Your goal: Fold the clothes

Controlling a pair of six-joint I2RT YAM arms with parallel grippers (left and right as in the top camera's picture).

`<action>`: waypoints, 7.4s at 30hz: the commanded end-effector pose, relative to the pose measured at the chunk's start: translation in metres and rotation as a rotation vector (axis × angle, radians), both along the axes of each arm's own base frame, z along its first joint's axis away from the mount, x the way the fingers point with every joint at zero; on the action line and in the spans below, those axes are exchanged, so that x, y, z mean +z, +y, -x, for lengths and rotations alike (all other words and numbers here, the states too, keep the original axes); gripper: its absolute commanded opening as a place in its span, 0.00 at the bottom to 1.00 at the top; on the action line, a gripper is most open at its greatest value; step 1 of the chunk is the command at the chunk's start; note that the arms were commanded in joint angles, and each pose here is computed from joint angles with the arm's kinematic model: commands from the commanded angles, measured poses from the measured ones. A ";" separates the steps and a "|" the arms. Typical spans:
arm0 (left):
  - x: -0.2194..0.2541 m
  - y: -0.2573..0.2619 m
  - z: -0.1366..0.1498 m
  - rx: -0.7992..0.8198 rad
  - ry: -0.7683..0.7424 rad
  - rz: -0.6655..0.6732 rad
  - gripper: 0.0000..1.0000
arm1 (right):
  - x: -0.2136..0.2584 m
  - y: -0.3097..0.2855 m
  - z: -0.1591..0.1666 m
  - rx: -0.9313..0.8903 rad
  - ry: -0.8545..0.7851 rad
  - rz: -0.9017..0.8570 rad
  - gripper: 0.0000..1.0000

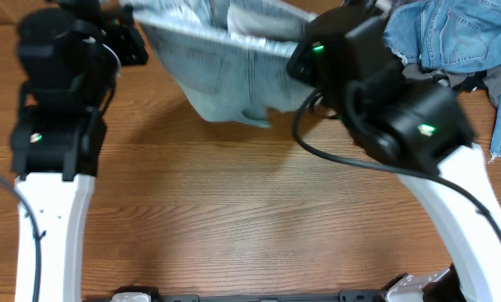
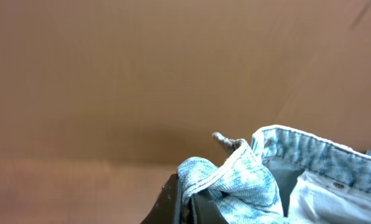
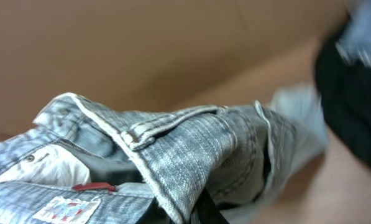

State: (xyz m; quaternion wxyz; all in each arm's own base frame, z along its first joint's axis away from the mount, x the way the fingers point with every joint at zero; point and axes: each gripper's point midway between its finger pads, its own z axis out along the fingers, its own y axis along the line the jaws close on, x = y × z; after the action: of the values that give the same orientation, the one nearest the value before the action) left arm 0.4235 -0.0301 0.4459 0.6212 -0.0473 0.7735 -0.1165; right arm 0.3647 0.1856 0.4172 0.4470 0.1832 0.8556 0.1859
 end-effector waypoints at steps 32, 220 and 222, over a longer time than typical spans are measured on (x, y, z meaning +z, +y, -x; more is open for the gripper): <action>0.127 -0.097 -0.072 -0.322 -0.594 -0.308 0.04 | 0.162 -0.104 0.001 -0.447 -0.497 0.193 0.04; -0.124 -0.126 0.048 0.025 0.734 -0.405 0.04 | 0.075 -0.280 0.045 -0.638 -0.060 0.191 1.00; -0.122 -0.134 0.050 -0.071 0.729 -0.450 0.05 | 0.075 -0.280 0.045 -0.638 -0.060 0.191 1.00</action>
State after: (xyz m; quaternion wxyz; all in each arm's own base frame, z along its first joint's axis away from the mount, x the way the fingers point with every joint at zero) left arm 0.3847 -0.1619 0.2931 0.2754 -0.0041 0.9578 0.0820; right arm 0.3202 -0.0928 0.4893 0.5196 0.3944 0.7570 -0.0377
